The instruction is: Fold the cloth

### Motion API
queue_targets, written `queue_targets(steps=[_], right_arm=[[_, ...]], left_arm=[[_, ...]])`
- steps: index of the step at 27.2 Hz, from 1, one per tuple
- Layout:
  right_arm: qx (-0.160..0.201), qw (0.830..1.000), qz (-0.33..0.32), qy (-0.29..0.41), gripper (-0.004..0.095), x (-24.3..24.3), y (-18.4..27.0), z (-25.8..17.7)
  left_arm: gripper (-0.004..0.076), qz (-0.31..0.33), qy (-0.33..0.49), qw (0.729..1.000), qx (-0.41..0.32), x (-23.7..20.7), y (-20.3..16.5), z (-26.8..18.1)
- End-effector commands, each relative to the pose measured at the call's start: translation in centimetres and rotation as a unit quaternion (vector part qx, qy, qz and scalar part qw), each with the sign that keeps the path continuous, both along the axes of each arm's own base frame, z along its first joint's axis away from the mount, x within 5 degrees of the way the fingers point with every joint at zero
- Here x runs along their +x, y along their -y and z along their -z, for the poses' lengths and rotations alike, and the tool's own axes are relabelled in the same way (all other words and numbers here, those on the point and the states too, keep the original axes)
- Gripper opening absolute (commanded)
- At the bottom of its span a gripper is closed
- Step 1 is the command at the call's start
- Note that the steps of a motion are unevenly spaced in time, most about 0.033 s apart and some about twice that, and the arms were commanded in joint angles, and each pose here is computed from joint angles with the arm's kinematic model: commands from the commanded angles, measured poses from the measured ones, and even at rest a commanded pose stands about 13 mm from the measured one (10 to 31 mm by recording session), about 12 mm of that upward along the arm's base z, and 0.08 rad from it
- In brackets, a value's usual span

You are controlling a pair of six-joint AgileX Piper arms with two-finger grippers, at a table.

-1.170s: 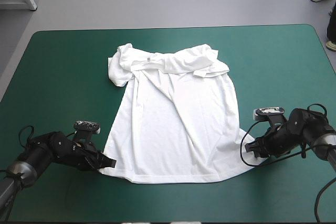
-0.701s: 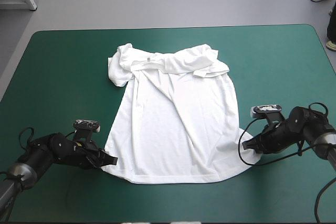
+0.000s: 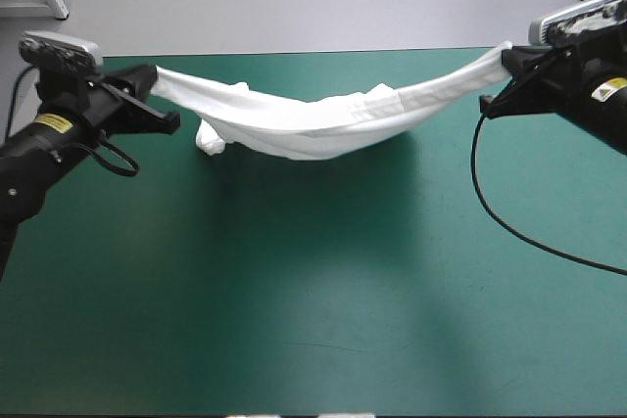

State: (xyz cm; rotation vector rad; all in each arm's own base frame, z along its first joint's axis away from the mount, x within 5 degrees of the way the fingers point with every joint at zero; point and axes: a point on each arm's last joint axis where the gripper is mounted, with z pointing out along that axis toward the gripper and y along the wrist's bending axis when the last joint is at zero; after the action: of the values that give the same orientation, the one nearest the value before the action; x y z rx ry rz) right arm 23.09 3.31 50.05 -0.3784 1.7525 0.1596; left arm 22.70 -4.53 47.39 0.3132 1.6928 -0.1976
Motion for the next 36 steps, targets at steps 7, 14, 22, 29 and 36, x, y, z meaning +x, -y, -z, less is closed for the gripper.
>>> queue_targets(steps=[7, 14, 22, 29, 36], right_arm=[[0.033, 0.951, 0.019, 0.307, -0.0014, -9.6, 0.7, -14.3], [0.03, 0.906, 0.018, 0.422, -0.0014, -16.2, 0.9, -18.8], [0.029, 0.881, 0.021, 0.471, -0.0014, -19.0, 1.0, -20.2], [0.028, 0.897, 0.024, 0.44, -0.0014, -14.3, 0.9, -19.7], [0.031, 0.925, 0.032, 0.379, -0.0014, -4.8, 0.8, -17.7]], left_arm=[[0.0019, -0.037, 0.327, 0.944, -0.024, -8.2, -1.6, -15.2], [0.0019, -0.044, 0.43, 0.902, -0.02, -13.8, -2.3, -19.9], [0.0019, -0.057, 0.49, 0.87, 0.001, -16.4, -2.6, -22.2], [0.0019, -0.045, 0.453, 0.89, 0.014, -11.7, -1.8, -22.0], [0.0019, -0.057, 0.414, 0.908, 0.022, -4.1, -1.1, -20.3]])
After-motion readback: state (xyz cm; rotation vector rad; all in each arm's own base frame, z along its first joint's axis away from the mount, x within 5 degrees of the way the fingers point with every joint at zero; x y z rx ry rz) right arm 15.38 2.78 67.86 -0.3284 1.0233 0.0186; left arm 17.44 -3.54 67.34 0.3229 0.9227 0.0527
